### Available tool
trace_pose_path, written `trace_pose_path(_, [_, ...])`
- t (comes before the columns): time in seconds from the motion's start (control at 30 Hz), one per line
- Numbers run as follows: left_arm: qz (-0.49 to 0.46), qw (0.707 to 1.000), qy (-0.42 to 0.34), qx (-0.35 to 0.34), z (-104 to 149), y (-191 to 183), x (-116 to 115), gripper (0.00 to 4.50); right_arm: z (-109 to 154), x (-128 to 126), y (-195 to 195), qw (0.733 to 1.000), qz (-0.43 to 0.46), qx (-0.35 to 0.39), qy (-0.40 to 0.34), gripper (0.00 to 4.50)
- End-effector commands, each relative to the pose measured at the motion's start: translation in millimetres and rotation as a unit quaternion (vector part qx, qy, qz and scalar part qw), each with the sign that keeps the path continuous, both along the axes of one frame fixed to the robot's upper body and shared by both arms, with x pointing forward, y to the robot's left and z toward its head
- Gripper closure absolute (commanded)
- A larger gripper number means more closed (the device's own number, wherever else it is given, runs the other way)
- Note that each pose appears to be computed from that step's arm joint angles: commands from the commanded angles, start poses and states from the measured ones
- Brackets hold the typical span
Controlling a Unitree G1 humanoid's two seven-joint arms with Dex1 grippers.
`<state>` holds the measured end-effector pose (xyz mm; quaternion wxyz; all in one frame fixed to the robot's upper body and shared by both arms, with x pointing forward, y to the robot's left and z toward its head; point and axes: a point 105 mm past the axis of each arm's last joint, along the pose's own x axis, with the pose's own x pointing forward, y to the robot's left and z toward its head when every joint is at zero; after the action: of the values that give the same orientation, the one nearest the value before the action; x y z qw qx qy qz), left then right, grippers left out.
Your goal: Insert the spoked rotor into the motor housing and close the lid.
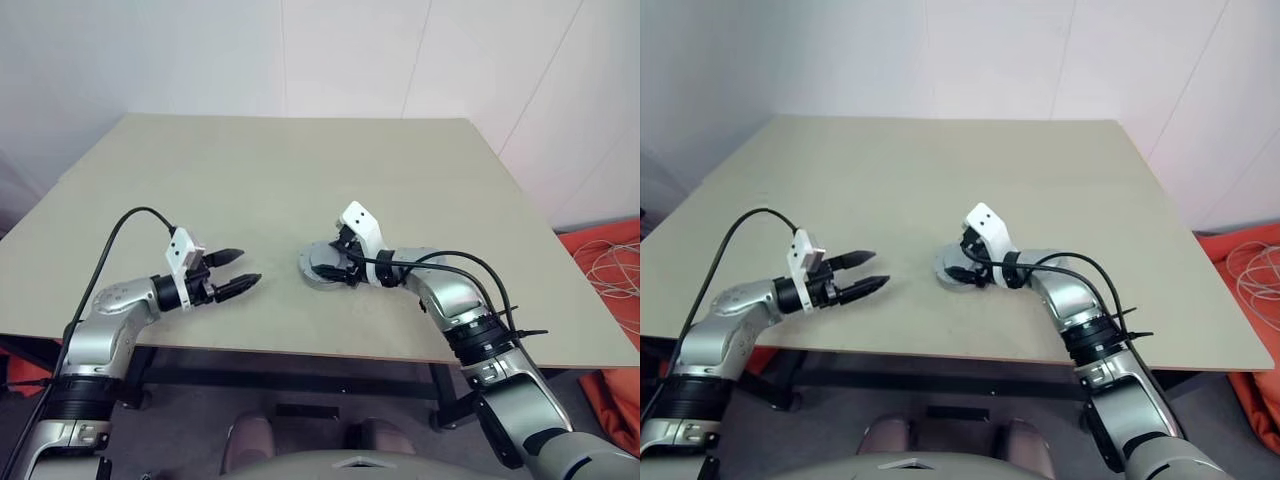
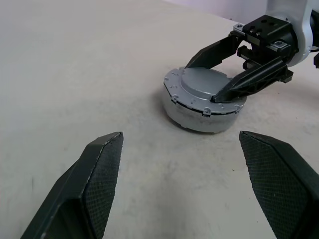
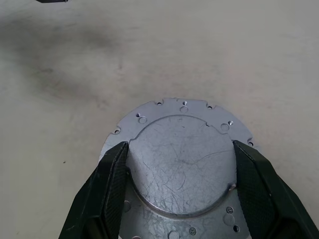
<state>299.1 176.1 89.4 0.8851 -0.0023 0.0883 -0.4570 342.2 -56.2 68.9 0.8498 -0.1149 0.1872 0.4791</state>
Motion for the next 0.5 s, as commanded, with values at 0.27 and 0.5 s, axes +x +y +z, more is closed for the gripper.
trace_pose_path(0.27, [-0.003,1.0,-0.026,0.0,14.6,-2.5,5.2,0.55,-8.9,0.1,-5.4,0.999,-0.01,-0.031,0.014,1.38])
trace_pose_path(0.5, [-0.001,1.0,-0.027,0.001,15.1,-2.7,5.9,0.55,-7.0,3.1,-0.9,0.999,-0.021,-0.024,0.021,1.38])
